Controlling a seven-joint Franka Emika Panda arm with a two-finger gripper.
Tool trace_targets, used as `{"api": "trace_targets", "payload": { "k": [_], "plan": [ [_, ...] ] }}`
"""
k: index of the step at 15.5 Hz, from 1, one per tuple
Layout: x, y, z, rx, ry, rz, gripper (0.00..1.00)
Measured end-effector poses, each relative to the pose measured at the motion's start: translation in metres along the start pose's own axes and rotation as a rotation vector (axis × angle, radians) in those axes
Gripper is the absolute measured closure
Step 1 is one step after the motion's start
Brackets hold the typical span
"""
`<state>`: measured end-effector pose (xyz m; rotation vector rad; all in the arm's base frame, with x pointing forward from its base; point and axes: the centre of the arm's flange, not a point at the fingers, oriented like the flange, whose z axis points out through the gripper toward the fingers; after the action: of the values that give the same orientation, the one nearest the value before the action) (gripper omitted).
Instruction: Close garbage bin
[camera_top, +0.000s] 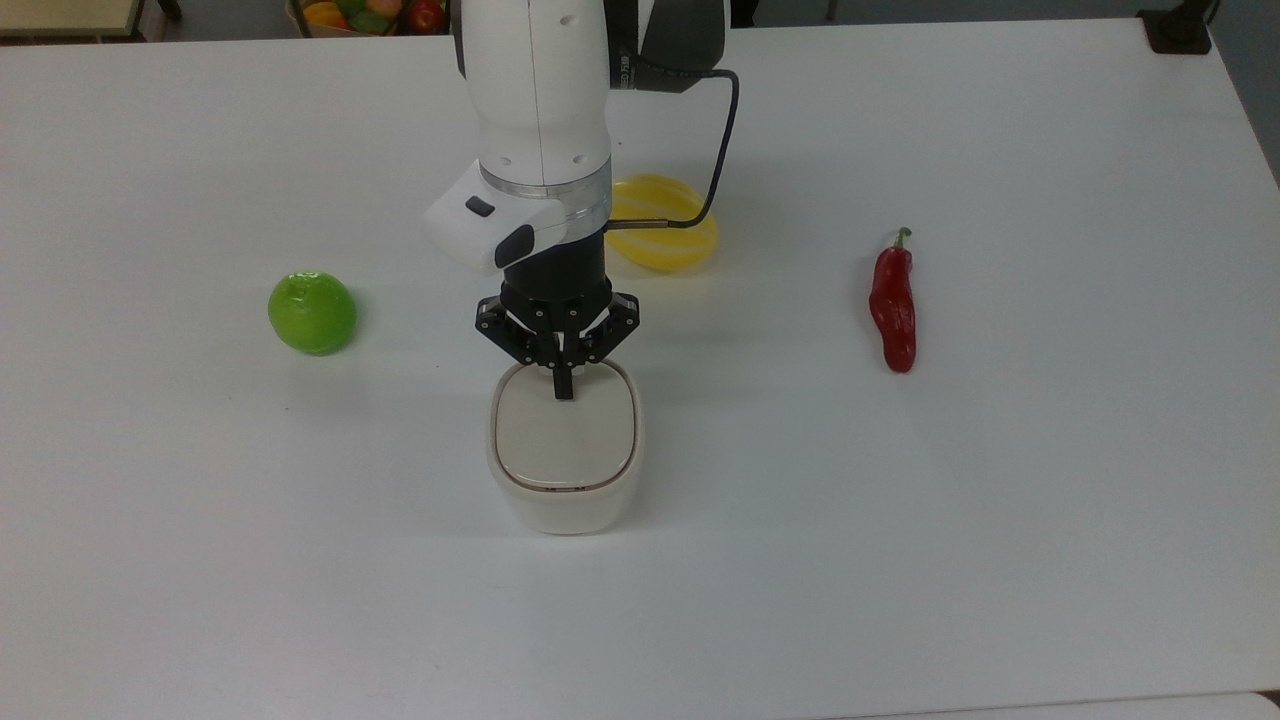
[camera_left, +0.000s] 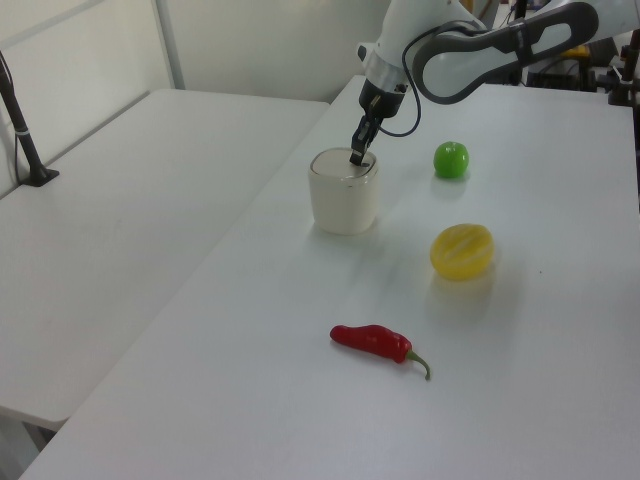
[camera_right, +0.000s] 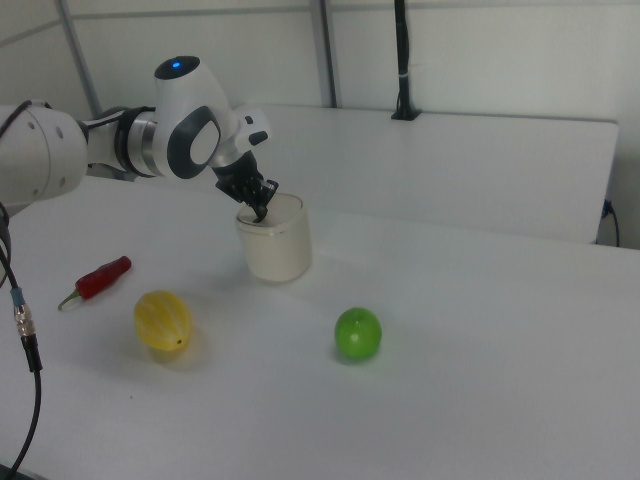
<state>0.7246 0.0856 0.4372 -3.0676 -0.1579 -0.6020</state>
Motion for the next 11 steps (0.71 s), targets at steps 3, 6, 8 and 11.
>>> {"api": "trace_targets", "payload": {
  "k": [3,6,8,11],
  "plan": [
    [-0.0005,0.0,0.0015,0.0,-0.002,0.0,0.99],
    [-0.0007,-0.0001,0.0023,0.0,-0.003,0.0,0.99],
    [-0.0007,-0.0001,0.0023,0.0,-0.003,0.0,0.99],
    [0.0001,-0.0001,0.0007,0.0,0.0,0.0,0.99]
  ]
}}
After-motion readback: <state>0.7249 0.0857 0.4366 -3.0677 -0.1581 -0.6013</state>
